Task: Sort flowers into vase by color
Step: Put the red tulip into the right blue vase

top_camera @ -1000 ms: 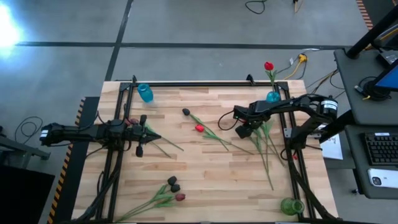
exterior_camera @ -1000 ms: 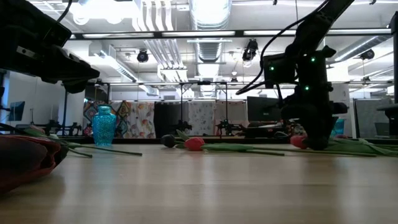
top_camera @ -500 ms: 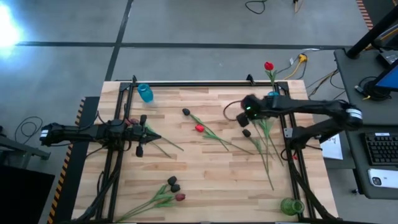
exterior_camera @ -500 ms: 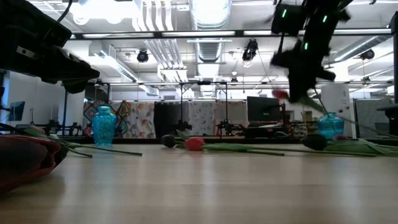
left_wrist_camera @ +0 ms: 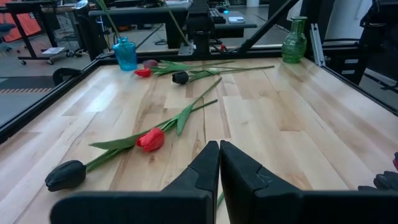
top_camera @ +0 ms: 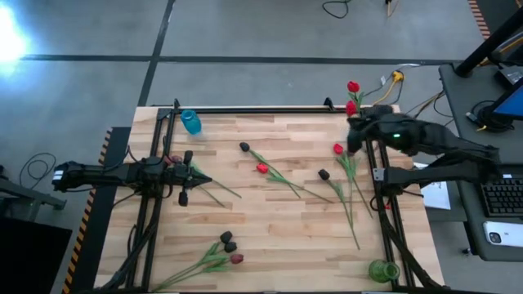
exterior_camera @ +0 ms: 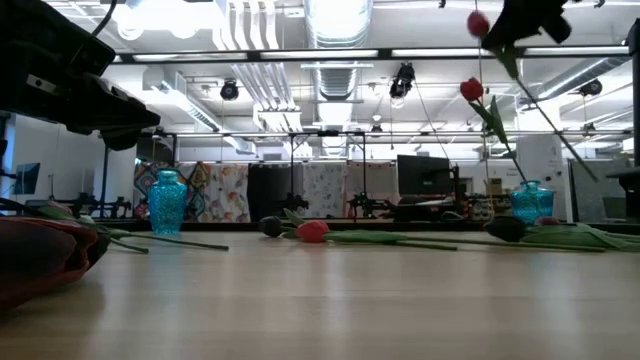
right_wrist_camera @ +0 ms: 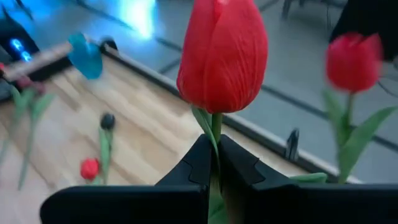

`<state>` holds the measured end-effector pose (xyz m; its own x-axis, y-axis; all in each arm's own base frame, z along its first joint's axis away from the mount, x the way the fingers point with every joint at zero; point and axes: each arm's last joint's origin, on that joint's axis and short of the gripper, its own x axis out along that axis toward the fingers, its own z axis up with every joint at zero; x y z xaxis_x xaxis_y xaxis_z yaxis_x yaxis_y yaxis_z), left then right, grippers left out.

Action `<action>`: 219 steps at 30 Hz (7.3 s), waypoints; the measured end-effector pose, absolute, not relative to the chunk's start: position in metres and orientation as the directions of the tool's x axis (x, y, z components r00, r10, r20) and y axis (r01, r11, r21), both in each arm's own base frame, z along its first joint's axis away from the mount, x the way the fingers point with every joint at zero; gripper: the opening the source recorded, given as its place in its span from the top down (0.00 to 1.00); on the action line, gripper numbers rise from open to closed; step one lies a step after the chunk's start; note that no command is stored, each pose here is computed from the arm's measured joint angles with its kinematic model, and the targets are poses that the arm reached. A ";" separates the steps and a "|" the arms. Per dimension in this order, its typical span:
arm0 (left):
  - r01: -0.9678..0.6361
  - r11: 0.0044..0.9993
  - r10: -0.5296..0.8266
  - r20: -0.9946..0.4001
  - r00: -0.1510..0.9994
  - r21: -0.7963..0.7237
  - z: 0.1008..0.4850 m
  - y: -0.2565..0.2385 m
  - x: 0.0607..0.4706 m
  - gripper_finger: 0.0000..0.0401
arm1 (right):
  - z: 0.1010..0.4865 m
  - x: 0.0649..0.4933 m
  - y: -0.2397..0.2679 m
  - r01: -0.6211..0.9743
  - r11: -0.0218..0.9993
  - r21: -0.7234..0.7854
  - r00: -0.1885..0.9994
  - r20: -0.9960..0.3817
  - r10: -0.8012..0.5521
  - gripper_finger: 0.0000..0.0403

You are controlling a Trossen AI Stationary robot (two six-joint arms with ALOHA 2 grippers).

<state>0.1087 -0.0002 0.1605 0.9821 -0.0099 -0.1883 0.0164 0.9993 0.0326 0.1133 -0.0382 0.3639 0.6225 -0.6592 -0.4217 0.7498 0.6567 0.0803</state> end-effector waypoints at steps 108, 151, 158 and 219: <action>0.016 0.999 -0.010 -0.189 0.982 0.033 0.160 0.000 0.109 1.00 | 0.285 0.108 -0.113 0.998 -0.045 -0.046 -0.054 -0.233 -0.971 0.97; 0.017 0.999 -0.010 -0.189 0.982 0.033 0.161 0.000 0.109 1.00 | 0.305 0.098 -0.096 0.996 0.091 -0.007 0.087 -0.202 -0.976 0.71; 0.017 0.999 -0.010 -0.189 0.982 0.033 0.160 0.000 0.109 1.00 | 0.307 0.073 -0.062 0.968 0.239 0.078 0.250 -0.212 -0.945 0.71; 0.016 0.999 -0.010 -0.188 0.982 0.033 0.161 0.000 0.109 1.00 | 0.141 0.205 -0.020 0.955 0.269 -0.123 -0.087 -0.986 -0.142 0.71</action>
